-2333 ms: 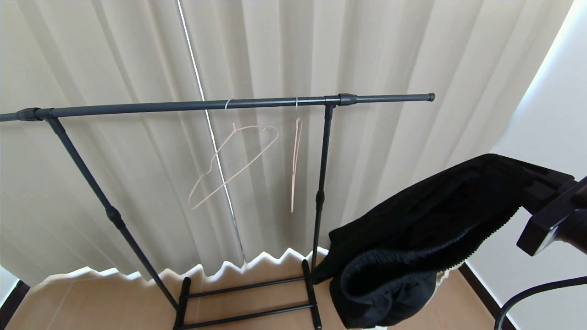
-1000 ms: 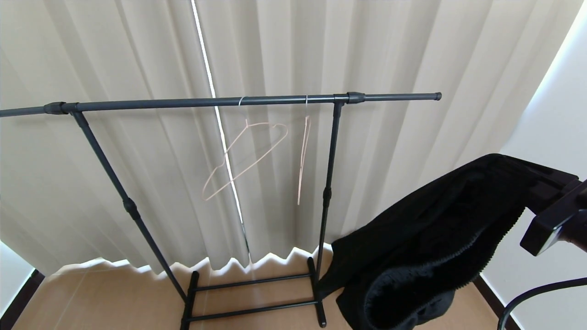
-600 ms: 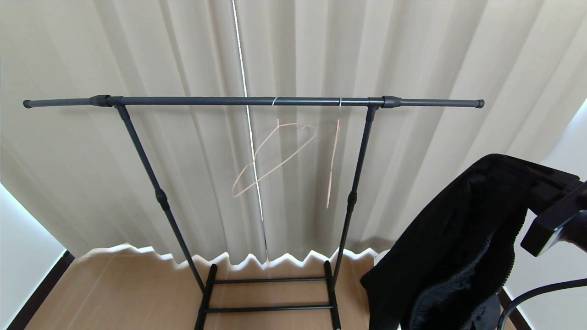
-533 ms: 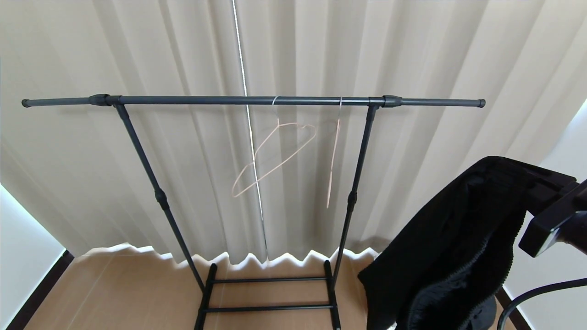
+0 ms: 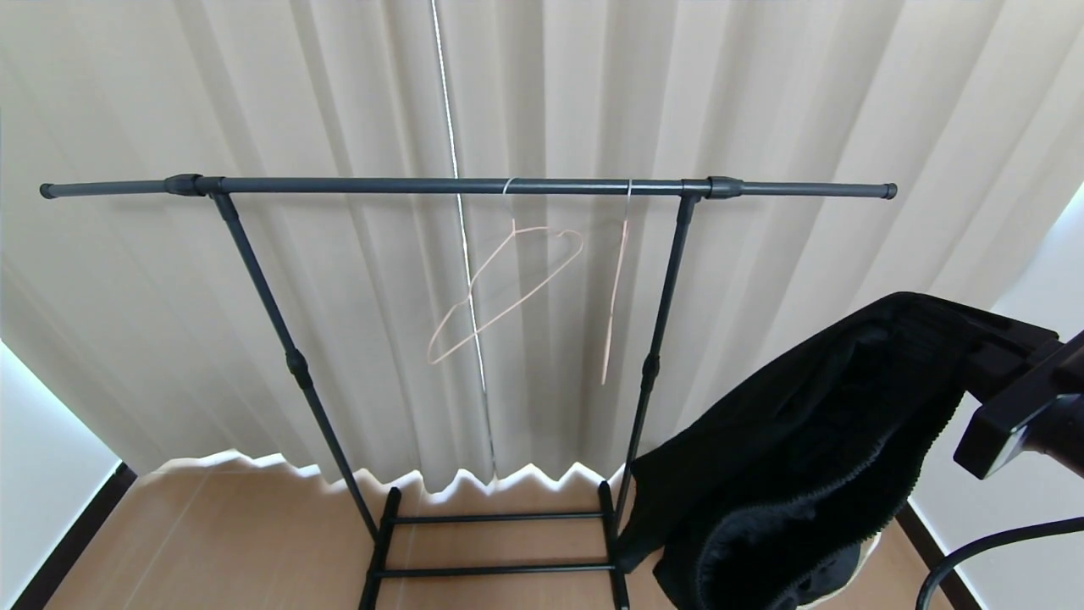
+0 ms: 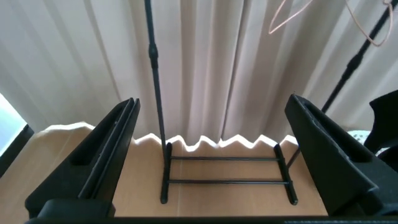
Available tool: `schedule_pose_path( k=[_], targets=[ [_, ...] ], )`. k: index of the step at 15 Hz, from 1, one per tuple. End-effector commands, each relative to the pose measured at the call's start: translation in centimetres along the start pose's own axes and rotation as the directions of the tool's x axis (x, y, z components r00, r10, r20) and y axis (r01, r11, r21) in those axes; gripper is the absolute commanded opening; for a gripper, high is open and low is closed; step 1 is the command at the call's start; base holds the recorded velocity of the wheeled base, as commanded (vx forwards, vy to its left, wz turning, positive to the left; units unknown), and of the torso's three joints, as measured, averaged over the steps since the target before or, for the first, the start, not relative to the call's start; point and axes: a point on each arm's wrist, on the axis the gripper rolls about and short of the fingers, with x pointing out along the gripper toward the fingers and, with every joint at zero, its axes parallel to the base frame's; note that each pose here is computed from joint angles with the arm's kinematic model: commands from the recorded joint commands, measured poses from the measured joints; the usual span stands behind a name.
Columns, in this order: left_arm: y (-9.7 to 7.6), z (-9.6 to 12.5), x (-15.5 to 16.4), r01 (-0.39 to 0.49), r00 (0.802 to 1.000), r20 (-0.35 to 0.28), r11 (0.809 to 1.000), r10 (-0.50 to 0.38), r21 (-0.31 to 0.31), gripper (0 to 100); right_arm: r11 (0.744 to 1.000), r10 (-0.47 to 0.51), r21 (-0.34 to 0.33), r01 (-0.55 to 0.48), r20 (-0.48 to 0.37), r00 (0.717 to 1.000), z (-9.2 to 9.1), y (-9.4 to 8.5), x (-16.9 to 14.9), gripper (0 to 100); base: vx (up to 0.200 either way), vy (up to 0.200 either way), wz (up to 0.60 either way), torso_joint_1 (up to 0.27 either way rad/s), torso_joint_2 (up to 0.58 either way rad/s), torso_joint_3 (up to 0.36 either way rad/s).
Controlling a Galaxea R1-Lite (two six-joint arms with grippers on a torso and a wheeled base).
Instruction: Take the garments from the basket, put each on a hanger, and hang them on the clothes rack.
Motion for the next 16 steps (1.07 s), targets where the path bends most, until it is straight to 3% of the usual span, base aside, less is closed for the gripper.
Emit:
schedule_pose_path(
  k=[1,2,5,7,10,11,12,13,15,16],
  targets=[
    [-0.1,0.2,0.5,0.109,0.990,-0.094,0.994,-0.108,0.006,100,1.000,0.011,-0.009,-0.011,-0.026,1.000,-0.5,0.4,0.5,0,0.000,0.000,0.00,0.000,0.00,0.000],
    [-0.1,0.3,1.1,0.160,0.973,-0.169,0.987,-0.156,0.010,100,1.000,0.016,-0.014,-0.017,-0.035,0.999,-0.7,0.5,0.5,0,0.000,0.000,0.00,0.000,0.00,0.000],
    [-0.6,1.2,3.2,0.368,0.856,-0.391,0.930,-0.340,-0.003,100,0.999,0.030,-0.025,-0.032,-0.050,0.998,-0.9,0.9,1.1,0,0.000,0.000,0.00,0.000,0.00,0.000],
    [-1.6,4.4,5.6,0.434,0.799,-0.447,0.901,-0.401,-0.032,100,0.998,0.066,-0.010,-0.067,-0.044,0.997,-0.1,1.9,2.5,0,0.000,0.000,0.00,0.000,0.00,0.000],
    [-3.8,7.5,9.9,0.490,0.709,-0.533,0.866,-0.462,-0.099,100,0.990,0.068,0.125,-0.062,-0.045,0.997,1.9,3.4,7.7,0,0.000,0.000,0.00,0.000,0.00,0.000],
    [-4.5,7.8,11.1,0.504,0.680,-0.558,0.856,-0.476,-0.115,100,0.976,0.073,0.210,-0.061,-0.049,0.996,2.0,3.7,8.4,0,0.000,0.000,0.00,0.000,0.00,0.000],
    [-5.4,7.9,12.2,0.512,0.637,-0.590,0.845,-0.495,-0.156,100,0.963,0.083,0.262,-0.060,-0.076,0.994,1.8,4.3,9.5,0,0.000,0.000,0.00,0.000,0.00,0.000],
    [-6.5,7.9,12.9,0.519,0.595,-0.606,0.828,-0.529,-0.213,100,0.959,0.089,0.276,-0.060,-0.091,0.992,1.7,4.7,10.3,0,0.000,0.000,0.00,0.000,0.00,0.000],
    [-9.0,7.8,14.5,0.522,0.527,-0.622,0.798,-0.579,-0.301,100,0.941,0.090,0.331,-0.065,-0.061,0.994,2.7,4.9,10.8,0,0.000,0.000,0.00,0.000,0.00,0.000],
    [-10.5,7.6,15.6,0.517,0.504,-0.627,0.789,-0.594,-0.332,100,0.926,0.095,0.372,-0.069,-0.052,0.994,3.1,5.2,11.3,0,0.000,0.000,0.00,0.000,0.00,0.000]
  ],
)
